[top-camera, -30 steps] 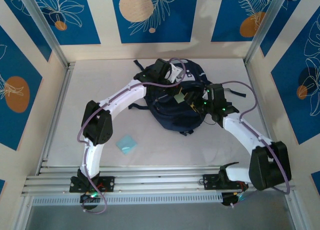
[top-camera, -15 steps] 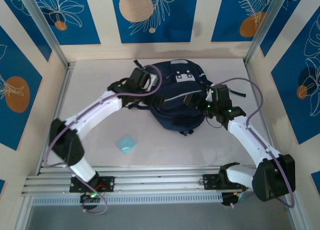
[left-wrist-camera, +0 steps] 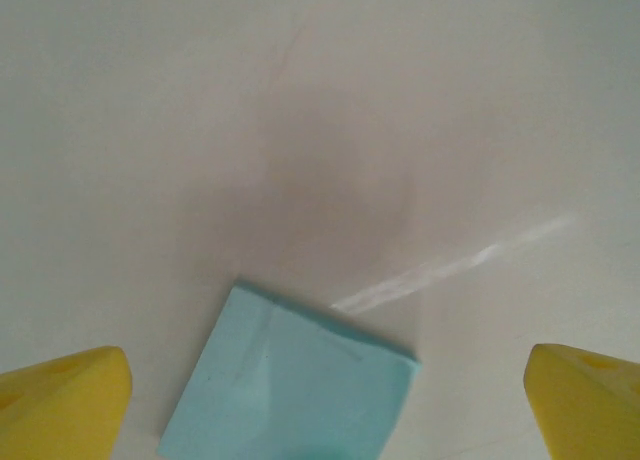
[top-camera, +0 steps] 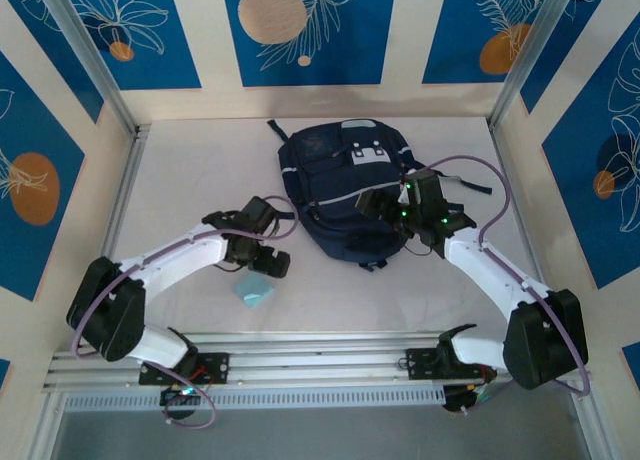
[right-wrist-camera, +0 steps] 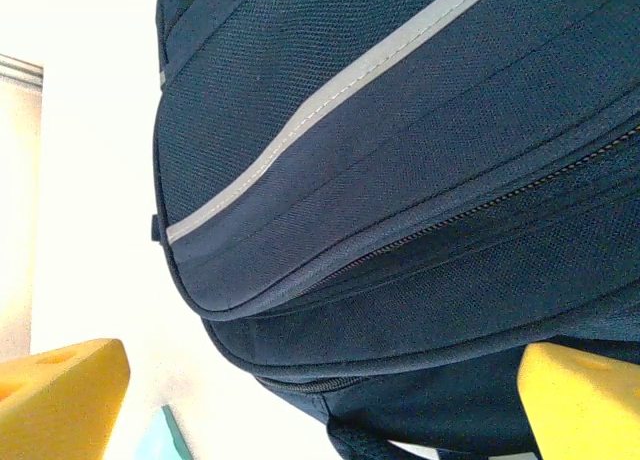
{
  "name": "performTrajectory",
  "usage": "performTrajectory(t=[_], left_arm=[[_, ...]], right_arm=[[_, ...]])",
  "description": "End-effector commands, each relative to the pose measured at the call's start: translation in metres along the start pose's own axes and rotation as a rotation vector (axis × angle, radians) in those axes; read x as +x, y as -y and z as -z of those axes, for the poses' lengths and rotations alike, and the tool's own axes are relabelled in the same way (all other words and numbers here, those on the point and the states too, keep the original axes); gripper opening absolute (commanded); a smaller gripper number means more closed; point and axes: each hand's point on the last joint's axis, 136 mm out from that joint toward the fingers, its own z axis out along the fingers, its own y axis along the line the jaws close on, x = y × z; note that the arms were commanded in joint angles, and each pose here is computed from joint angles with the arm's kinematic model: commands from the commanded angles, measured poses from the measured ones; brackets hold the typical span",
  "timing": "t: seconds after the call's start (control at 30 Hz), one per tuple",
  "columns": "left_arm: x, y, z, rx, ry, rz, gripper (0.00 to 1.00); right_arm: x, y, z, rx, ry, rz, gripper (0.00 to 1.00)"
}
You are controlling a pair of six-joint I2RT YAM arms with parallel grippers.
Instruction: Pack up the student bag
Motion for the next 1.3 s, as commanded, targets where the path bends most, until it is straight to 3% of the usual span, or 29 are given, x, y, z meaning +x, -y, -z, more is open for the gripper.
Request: performTrajectory(t=[0.0,0.43,0.57,0.83,1.13,1.2,1.27], left_arm=[[0.011,-0.005,-0.017,0.020,-0.036,0.023,1.00],[0.064,0.008,-0.033,0.142,-0.252,0.078,1.00],[0.080,0.003,-0.022,0.084,-0.302,0.083,1.00],[0.099,-0.002,-0.016,-0.007,-0.350,0.048,1.00],[0.094,0.005,-0.053,-0.006,-0.330,0.118,1.00],[0.089,0.006,-0.057,-0.001,-0.311,0.126,0.94],[0.084,0.007,-0.058,0.004,-0.294,0.123,0.82]], right_arm=[[-0.005,0.001,0.008,-0.004,0.064,-0.021,0.99],[-0.011,0.005,0.020,0.025,0.114,-0.033,1.00],[-0.012,0.007,0.021,0.031,0.130,-0.047,0.99],[-0.015,0.004,0.021,0.025,0.135,-0.046,1.00],[-0.013,0.009,0.022,0.042,0.138,-0.044,1.00],[-0.015,0.009,0.025,0.042,0.147,-0.040,1.00],[-0.016,0.005,0.025,0.028,0.148,-0.028,0.99]])
